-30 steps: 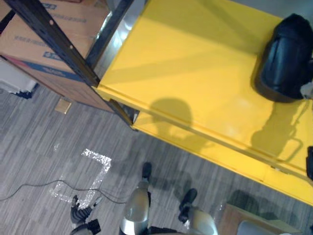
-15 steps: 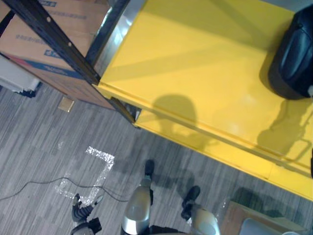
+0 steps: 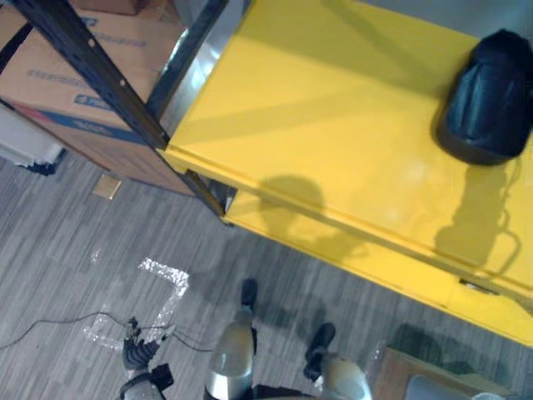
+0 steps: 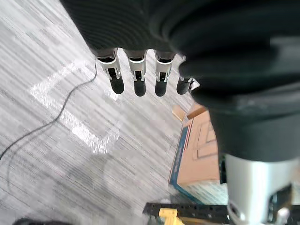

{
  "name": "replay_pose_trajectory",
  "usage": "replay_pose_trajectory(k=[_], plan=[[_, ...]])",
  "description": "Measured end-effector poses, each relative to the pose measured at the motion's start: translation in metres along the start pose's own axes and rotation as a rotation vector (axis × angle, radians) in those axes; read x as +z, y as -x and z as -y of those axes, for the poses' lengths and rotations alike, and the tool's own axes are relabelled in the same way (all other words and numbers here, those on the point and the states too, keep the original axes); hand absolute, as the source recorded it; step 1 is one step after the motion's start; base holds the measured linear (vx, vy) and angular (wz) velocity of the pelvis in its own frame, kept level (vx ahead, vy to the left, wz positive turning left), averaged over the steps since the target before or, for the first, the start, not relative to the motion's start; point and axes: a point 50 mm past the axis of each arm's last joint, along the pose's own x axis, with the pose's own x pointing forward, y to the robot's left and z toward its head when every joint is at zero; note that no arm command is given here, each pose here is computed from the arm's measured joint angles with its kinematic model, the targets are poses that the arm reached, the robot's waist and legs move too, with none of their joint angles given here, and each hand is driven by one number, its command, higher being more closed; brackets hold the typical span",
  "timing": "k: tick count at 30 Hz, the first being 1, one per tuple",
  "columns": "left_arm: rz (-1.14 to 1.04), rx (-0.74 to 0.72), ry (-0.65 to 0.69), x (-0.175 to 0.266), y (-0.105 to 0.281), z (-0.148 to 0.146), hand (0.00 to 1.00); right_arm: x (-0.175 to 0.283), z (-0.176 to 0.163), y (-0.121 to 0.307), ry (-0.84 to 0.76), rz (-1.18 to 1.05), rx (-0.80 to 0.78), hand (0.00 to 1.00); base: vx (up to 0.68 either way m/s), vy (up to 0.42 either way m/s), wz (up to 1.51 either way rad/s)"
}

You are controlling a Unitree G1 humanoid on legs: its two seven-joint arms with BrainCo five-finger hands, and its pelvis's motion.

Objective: Walk over and take plastic housings, then place them on the shelf

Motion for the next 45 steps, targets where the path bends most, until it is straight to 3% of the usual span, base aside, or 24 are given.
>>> replay_pose_trajectory(k=[2,5,9,14,21,25,30,36,45], plan=[[0.000,-0.006,0.002,0.000,0.000,0.001,0.00,0.009,0.001,0.008,-0.089,0.071,0.016,0.00,0.02,-0.019,-0.06],[-0.028,-0.005,-0.009,-0.008,0.002,0.000,0.00,0.021,-0.003,0.043,-0.371,0.087,0.164,0.00,0.01,-0.016,-0.17],[-0.056,-0.009,-0.040,-0.016,0.007,0.002,0.00,0.021,-0.020,0.136,-0.741,-0.087,0.658,0.00,-0.05,-0.020,-0.19],[-0.075,0.008,-0.069,-0.023,0.011,0.002,0.00,0.024,-0.027,0.230,-0.923,-0.269,1.067,0.00,-0.08,0.021,-0.26],[-0.133,0.047,-0.115,-0.037,0.017,-0.009,0.00,0.054,-0.043,0.295,-1.033,-0.387,1.270,0.00,0.01,0.003,0.03],[-0.172,0.056,-0.123,-0.045,0.023,-0.011,0.00,0.063,-0.060,0.309,-1.026,-0.490,1.255,0.00,0.06,0.009,0.07],[-0.186,0.066,-0.088,-0.048,0.026,-0.006,0.00,0.069,-0.076,0.298,-1.003,-0.519,1.193,0.00,0.08,0.004,0.19],[-0.178,0.059,-0.071,-0.045,0.023,-0.002,0.00,0.074,-0.095,0.276,-0.993,-0.637,1.018,0.00,0.00,0.010,0.12],[-0.226,0.067,-0.027,-0.054,0.027,0.004,0.00,0.059,-0.096,0.266,-0.927,-0.774,0.798,0.00,-0.04,0.006,-0.01]])
